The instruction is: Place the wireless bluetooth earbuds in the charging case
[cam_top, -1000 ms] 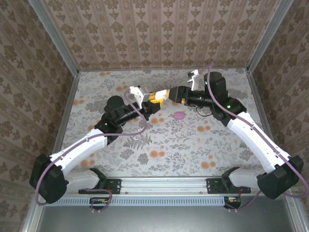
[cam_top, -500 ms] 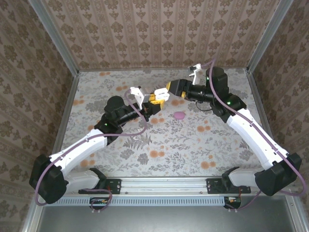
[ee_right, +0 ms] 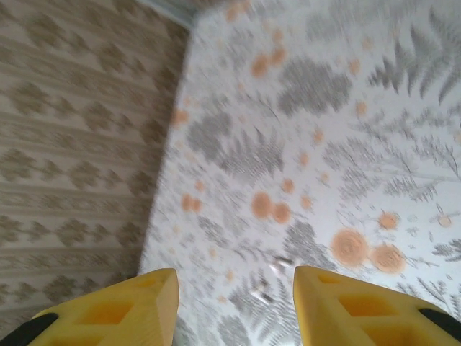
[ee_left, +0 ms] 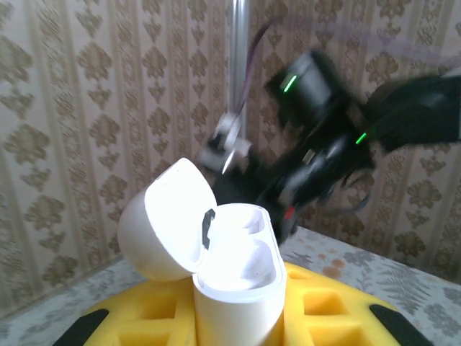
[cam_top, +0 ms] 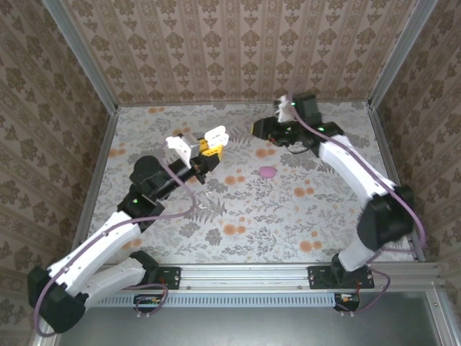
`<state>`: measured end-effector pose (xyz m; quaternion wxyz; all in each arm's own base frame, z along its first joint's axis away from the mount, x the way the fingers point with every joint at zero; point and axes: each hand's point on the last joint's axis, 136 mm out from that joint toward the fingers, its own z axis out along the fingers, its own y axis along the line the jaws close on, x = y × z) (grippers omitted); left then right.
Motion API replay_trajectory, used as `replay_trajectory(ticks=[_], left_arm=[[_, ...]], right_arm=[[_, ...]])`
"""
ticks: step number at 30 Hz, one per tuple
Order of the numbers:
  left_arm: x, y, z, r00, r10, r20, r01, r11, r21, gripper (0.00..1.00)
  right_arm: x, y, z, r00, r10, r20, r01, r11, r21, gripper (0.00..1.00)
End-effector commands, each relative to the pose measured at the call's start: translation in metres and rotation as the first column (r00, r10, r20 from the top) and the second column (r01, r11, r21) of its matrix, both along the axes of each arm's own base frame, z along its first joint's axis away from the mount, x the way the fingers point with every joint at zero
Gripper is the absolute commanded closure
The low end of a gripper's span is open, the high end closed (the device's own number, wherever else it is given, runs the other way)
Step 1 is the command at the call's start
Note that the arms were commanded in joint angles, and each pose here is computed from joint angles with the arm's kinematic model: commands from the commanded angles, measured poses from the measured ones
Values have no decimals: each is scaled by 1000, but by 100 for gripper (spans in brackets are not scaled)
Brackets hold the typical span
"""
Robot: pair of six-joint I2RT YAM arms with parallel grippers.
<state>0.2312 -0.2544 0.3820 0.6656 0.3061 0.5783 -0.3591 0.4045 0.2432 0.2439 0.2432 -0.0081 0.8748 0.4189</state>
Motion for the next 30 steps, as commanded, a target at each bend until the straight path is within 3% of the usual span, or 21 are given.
replay_trajectory(ticks=[1, 7, 16, 30], left_arm=[[-5, 20, 9, 997, 73, 37, -74, 997, 19, 75], [-18, 39, 21, 992, 111, 65, -112, 994, 13, 75], [-27, 50, 32, 986, 133, 96, -134, 991, 4, 75], [-28, 46, 32, 989, 111, 97, -113, 994, 10, 75]], right_arm=[[-25, 37, -58, 968, 185, -167, -199, 977, -75, 52], [-31, 96, -116, 909, 330, -254, -377, 911, -169, 52], [-41, 155, -162, 857, 410, -311, -487, 842, -233, 56], [-48, 187, -212, 819, 438, -370, -552, 776, -305, 58]])
